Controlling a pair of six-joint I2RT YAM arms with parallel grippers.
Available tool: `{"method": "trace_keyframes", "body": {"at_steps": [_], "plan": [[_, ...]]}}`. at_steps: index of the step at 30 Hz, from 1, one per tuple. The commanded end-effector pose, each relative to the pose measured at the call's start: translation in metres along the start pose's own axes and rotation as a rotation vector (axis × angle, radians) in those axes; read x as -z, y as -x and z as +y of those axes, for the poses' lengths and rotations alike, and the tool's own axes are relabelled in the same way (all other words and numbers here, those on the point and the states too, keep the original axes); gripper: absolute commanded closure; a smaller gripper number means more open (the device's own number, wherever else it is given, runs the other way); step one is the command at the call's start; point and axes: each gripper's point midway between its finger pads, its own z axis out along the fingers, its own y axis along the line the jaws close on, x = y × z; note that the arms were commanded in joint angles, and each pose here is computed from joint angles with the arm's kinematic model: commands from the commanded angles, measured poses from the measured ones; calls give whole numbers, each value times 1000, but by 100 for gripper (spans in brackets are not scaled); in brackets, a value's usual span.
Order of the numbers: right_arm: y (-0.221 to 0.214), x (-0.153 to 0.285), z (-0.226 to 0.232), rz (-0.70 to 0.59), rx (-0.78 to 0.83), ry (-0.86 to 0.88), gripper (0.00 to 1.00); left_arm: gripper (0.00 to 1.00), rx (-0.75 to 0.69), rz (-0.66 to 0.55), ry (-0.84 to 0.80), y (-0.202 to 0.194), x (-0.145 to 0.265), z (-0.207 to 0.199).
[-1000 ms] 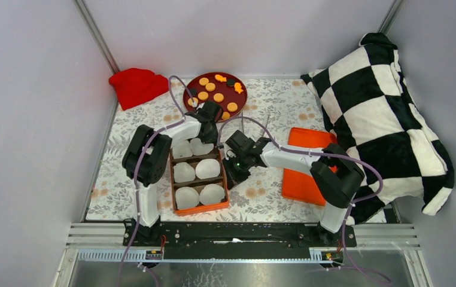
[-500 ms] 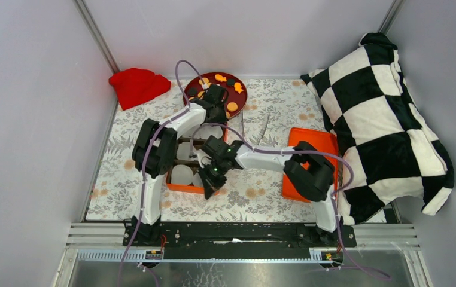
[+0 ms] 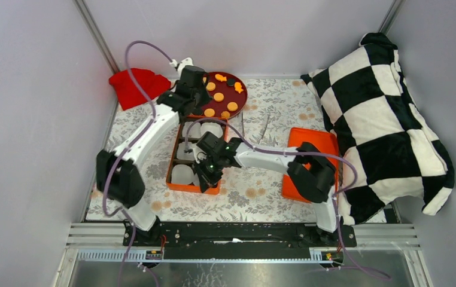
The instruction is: Pack the cookies
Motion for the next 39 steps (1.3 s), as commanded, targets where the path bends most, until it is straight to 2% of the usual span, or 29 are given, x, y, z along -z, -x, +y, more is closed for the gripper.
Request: {"method": "trace_keyframes", "body": {"at_steps": [1, 6, 9, 12, 19, 24, 32, 39], "plan": [[19, 75, 1, -188, 51, -207, 100, 100, 64, -52, 246, -2, 39, 39], [16, 149, -25, -375, -10, -473, 100, 100, 92, 88, 467, -72, 65, 101], [15, 186, -36, -453, -41, -528, 100, 100, 105, 192, 584, -123, 74, 138], [11, 209, -56, -478, -77, -564, 100, 100, 137, 231, 703, -151, 84, 167], [3, 208, -75, -473, -101, -546, 100, 100, 195, 270, 937, -170, 114, 196], [-5, 201, -81, -463, -104, -531, 100, 100, 202, 367, 972, -204, 111, 208], [-21, 198, -89, -451, -114, -521, 100, 100, 252, 362, 1042, -204, 101, 233], [-29, 194, -96, -446, -136, -517, 100, 100, 387, 245, 1142, -164, 106, 276]]}}
